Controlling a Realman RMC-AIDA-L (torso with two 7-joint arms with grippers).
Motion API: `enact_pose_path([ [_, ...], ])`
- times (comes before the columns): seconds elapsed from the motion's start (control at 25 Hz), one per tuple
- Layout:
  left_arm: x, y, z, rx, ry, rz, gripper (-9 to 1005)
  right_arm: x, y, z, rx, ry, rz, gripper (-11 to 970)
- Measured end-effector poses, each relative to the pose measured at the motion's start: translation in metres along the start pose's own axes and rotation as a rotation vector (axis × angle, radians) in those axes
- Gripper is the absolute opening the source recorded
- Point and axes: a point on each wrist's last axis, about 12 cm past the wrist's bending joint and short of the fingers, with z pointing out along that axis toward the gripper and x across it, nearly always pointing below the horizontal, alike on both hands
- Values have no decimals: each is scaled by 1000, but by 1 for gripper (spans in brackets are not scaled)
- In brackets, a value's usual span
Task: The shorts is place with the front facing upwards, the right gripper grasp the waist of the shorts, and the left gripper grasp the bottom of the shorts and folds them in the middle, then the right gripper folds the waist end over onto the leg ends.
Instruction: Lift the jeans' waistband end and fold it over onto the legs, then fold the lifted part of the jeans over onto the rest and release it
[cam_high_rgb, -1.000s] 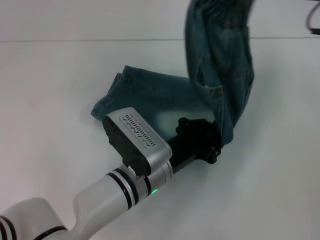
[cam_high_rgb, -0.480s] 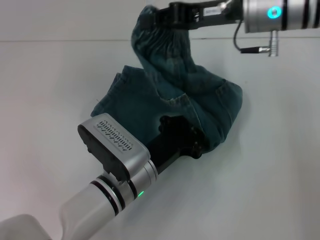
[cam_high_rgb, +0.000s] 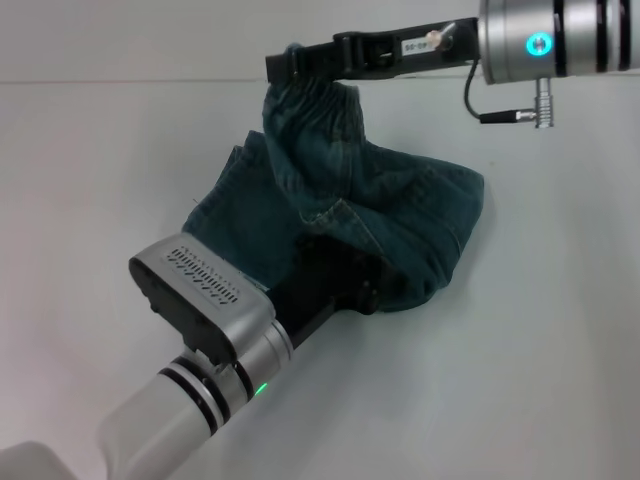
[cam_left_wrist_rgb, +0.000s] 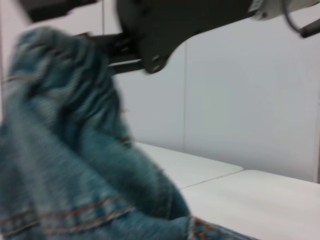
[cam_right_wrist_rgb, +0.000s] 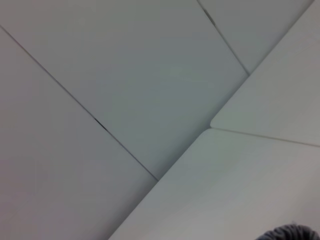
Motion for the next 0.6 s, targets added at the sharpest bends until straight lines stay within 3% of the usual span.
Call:
enact_pose_path([
  [0.2,3,4,-6,-19,-4,-7,68,-2,-3,-22,-17,-65,10,528],
  [0.44,8,11,-17,-68,-12,-15,68,5,-7,-26,-16,-67,23,641],
  [0.6,13,17,-37,-124,-64,-14,70,5,-5,-23,-24,-64,21,716],
])
